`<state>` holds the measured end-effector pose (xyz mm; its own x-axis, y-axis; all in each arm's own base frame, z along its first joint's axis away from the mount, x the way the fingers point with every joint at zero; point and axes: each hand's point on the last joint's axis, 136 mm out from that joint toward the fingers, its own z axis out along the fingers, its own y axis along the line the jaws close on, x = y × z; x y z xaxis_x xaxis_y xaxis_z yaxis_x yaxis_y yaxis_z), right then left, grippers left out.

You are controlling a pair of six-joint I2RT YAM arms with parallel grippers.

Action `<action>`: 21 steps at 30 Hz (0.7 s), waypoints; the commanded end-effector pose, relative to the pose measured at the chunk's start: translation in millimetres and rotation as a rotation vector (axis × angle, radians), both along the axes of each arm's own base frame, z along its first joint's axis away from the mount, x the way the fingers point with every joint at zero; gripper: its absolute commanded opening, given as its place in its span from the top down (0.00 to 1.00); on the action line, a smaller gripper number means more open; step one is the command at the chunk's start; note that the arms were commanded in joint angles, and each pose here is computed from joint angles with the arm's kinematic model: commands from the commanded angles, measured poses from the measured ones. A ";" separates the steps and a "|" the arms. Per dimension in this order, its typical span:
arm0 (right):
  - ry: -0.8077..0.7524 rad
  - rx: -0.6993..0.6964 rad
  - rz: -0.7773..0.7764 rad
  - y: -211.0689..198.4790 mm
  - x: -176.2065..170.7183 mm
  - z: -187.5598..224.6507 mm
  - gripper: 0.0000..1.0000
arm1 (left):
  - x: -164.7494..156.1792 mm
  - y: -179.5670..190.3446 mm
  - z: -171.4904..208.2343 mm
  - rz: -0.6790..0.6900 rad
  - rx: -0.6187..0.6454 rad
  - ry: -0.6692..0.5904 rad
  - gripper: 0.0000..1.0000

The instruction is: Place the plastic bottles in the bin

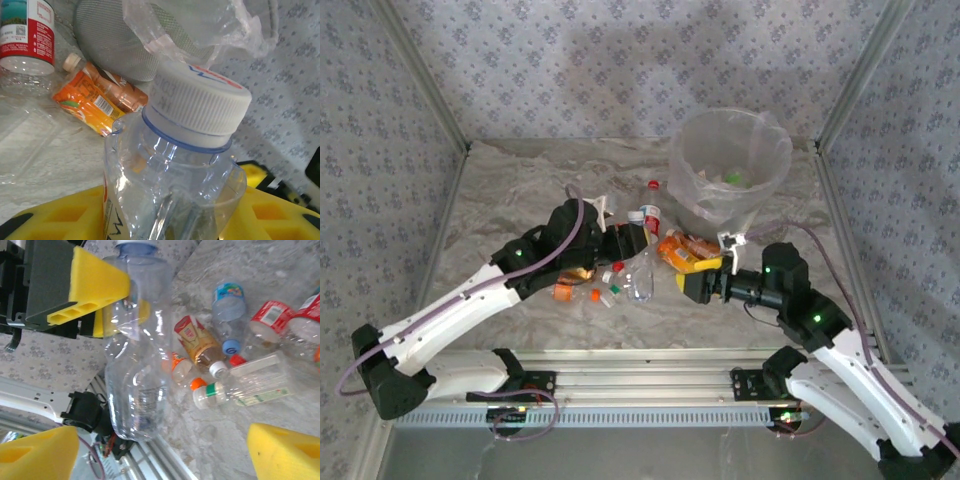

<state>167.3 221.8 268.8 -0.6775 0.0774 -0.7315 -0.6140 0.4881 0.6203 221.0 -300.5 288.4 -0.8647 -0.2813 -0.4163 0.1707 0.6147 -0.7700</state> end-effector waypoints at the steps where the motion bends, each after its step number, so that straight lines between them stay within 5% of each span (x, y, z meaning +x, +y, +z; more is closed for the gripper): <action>1: -0.058 0.062 0.011 18.2 5.1 18.3 0.00 | 6.9 -9.0 24.9 0.041 -0.143 0.018 0.56; 8: -0.041 0.023 0.045 51.5 9.3 7.7 0.04 | 8.2 -19.7 23.5 0.033 -0.208 0.054 0.60; 21: -0.029 0.017 0.040 74.4 21.1 2.3 0.28 | 9.4 -25.2 20.7 0.036 -0.271 0.079 0.60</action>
